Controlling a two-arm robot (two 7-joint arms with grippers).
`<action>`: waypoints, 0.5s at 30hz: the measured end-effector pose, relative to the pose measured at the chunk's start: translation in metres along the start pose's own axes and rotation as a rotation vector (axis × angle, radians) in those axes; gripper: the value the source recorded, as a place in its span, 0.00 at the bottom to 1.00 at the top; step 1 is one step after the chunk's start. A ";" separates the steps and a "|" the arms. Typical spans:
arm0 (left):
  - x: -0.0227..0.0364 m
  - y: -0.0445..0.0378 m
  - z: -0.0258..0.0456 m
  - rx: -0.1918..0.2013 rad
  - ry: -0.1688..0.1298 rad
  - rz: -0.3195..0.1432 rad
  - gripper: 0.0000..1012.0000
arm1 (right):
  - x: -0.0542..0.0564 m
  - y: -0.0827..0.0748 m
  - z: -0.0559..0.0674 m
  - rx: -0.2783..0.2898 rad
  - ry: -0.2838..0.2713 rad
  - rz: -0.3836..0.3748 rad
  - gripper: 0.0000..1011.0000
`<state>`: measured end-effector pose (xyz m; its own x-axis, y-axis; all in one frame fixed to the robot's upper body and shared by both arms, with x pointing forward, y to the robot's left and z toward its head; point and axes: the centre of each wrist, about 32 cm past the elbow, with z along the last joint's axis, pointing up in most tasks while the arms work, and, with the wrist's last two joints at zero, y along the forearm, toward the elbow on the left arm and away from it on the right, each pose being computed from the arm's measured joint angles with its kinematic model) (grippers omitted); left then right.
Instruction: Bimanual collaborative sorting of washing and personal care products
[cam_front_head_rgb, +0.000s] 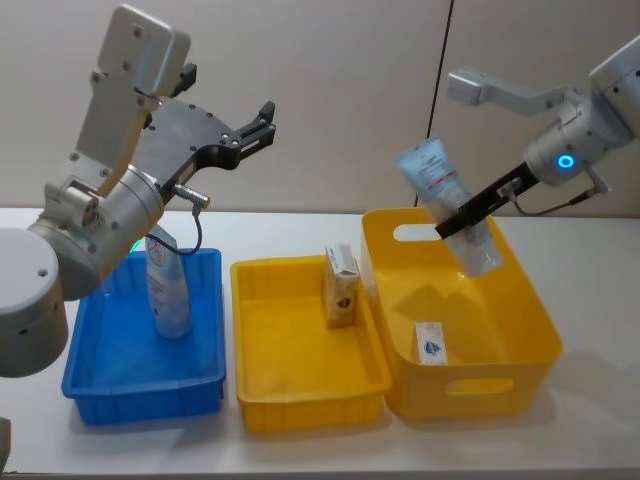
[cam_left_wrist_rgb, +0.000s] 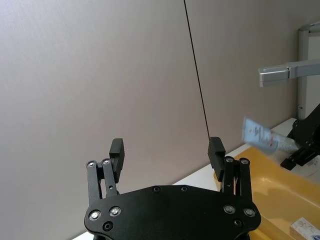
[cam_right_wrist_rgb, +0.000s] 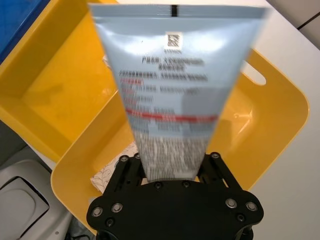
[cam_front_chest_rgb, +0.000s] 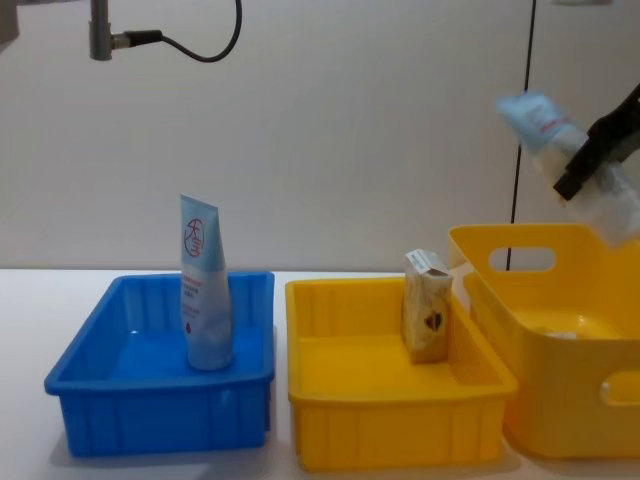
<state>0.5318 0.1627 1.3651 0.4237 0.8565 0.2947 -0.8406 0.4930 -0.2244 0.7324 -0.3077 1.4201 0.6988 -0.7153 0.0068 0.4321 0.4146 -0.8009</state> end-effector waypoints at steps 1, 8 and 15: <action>0.0000 0.0000 0.0000 0.000 0.000 0.000 0.99 | 0.000 0.000 0.000 0.000 0.000 0.000 0.38; 0.0000 0.0000 0.0000 0.000 0.000 0.000 0.99 | 0.000 0.000 0.000 -0.002 0.002 0.000 0.62; 0.0000 0.0000 0.0000 0.000 0.000 0.000 0.99 | 0.000 0.000 0.000 -0.003 0.002 0.000 0.83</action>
<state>0.5318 0.1627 1.3651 0.4237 0.8565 0.2947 -0.8406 0.4930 -0.2244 0.7324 -0.3083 1.4204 0.6974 -0.7167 0.0054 0.4303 0.4126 -0.8029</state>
